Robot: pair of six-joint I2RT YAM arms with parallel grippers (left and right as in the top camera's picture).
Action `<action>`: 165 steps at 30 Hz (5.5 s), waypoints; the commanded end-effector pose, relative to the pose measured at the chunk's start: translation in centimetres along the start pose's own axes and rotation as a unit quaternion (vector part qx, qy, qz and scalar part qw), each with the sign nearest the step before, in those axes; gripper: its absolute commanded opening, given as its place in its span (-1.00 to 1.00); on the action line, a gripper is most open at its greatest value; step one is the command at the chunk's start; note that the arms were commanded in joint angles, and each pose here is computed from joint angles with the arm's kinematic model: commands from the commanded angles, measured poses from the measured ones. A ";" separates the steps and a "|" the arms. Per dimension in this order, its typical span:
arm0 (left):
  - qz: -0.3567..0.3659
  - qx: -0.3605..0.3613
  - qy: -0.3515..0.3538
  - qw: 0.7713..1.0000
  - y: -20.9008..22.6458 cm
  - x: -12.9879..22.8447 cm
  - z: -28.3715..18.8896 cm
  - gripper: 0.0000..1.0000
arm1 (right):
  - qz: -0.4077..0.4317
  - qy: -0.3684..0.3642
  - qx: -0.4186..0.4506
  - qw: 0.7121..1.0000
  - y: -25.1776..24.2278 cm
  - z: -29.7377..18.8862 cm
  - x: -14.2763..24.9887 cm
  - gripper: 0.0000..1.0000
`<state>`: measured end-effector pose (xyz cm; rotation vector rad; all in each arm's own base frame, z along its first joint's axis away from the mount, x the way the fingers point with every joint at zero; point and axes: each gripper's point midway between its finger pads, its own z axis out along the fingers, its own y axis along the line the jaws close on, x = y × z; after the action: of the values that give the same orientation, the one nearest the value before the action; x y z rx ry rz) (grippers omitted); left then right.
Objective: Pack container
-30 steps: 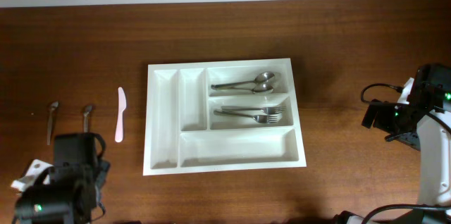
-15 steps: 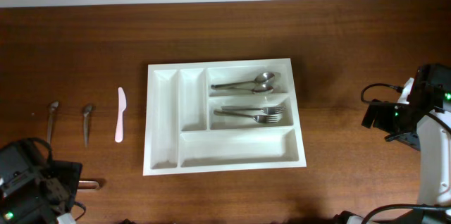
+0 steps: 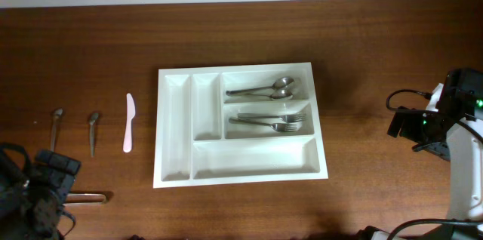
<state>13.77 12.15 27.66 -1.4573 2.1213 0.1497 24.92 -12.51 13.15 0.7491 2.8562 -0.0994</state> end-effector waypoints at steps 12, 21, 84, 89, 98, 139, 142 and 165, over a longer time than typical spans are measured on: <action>-0.108 -0.076 0.030 0.991 1.6 -2.9 -0.2 0.98 | 0.001 0.000 0.009 1.000 -0.4 0.1 -0.1 0.98; -0.185 -0.130 0.059 0.972 5.7 -4.4 1.9 0.98 | 0.001 0.000 0.009 1.000 -0.4 0.1 -0.1 0.98; -0.175 -0.147 0.231 0.946 9.8 1.9 23.9 0.99 | 0.001 0.000 0.008 1.000 -0.4 0.1 -0.1 0.98; -0.174 -0.149 0.239 0.944 10.2 3.4 24.6 0.99 | 0.001 0.000 0.009 1.000 -0.4 0.1 -0.1 0.98; -0.151 -0.131 0.219 0.955 9.7 2.7 25.6 0.99 | 0.001 0.000 0.009 1.000 -0.4 0.1 -0.1 0.98; -0.110 -0.146 0.216 0.959 7.6 5.1 26.8 0.99 | 0.001 0.000 0.009 1.000 -0.4 0.1 -0.1 0.98; -0.106 -0.154 0.215 0.958 8.2 5.9 27.2 0.98 | 0.001 0.000 0.009 1.000 -0.4 0.1 -0.1 0.98; -0.103 -0.158 0.209 0.959 8.7 6.5 27.7 0.89 | 0.001 0.000 0.009 1.000 -0.4 0.1 -0.1 0.98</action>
<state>15.55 21.29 -0.21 -2.0207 2.3170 0.0857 24.92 -12.51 13.15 0.7481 2.8565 -0.0995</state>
